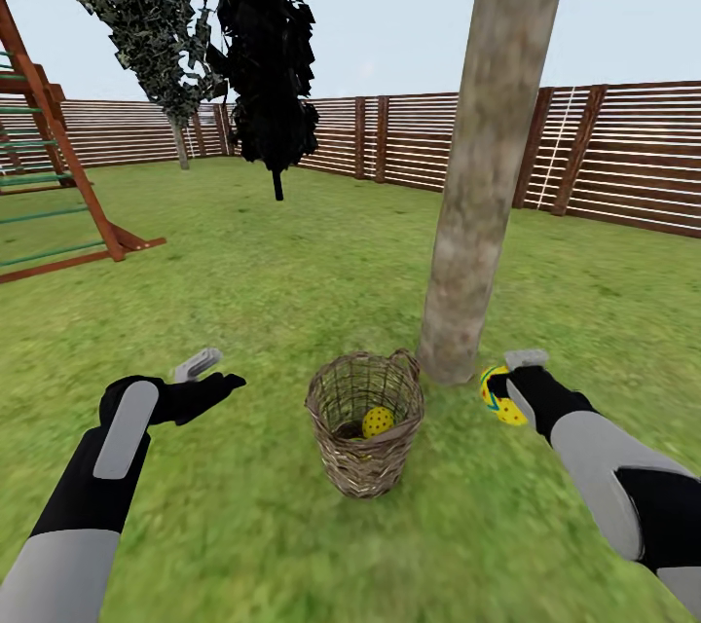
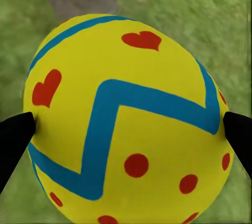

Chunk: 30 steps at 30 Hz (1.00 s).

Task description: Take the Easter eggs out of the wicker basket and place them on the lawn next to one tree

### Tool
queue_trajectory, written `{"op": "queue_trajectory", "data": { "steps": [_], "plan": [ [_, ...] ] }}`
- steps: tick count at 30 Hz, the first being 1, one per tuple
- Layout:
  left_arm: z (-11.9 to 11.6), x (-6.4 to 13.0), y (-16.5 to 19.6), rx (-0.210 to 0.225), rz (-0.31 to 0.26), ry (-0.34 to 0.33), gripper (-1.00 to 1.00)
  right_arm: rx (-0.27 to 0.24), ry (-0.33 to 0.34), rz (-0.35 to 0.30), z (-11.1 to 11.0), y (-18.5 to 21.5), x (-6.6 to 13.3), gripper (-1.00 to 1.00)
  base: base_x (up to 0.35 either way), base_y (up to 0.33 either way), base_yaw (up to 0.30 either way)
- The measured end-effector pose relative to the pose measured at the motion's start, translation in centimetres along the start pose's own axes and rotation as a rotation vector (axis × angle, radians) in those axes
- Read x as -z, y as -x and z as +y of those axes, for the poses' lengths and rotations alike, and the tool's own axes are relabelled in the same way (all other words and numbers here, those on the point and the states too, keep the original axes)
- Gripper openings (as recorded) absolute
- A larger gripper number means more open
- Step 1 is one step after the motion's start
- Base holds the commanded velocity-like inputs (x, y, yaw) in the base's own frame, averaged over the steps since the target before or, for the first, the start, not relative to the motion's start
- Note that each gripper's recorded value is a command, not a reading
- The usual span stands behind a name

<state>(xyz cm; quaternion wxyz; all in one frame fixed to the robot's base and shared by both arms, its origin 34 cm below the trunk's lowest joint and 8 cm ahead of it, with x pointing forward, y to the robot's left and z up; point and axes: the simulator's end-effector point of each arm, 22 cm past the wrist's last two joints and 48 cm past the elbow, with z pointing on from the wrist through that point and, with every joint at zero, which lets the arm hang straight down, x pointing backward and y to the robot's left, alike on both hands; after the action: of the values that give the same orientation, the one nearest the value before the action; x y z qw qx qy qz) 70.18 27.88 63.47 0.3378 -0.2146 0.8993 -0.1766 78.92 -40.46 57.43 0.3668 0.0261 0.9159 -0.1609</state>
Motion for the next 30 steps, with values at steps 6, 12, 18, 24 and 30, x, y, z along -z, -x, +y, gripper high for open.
{"op": "queue_trajectory", "data": {
  "steps": [6,12,18,24,30],
  "plan": [
    [-0.1,0.0,0.0,0.000,0.000,-0.002,1.00,-0.118,-0.024,0.034,-0.1,-2.5,-0.6,-1.00,0.000,0.000,0.000],
    [0.3,-0.5,-0.7,-0.002,0.001,-0.003,1.00,-0.120,-0.036,0.047,0.1,-4.7,-1.4,-1.00,0.000,0.000,0.000],
    [0.8,-1.3,-1.7,-0.009,0.004,-0.004,1.00,-0.126,-0.042,-0.007,0.2,-5.4,-2.3,-1.00,0.000,0.000,0.000],
    [0.0,-2.1,-3.4,-0.062,0.019,-0.012,1.00,-0.137,-0.042,-0.085,0.5,-4.8,-2.8,-1.00,0.000,0.000,0.000],
    [-0.2,-2.0,-3.3,-0.064,0.015,-0.016,1.00,-0.125,-0.041,-0.062,0.7,-6.3,-3.0,-1.00,0.071,0.000,0.000]
  ]
}}
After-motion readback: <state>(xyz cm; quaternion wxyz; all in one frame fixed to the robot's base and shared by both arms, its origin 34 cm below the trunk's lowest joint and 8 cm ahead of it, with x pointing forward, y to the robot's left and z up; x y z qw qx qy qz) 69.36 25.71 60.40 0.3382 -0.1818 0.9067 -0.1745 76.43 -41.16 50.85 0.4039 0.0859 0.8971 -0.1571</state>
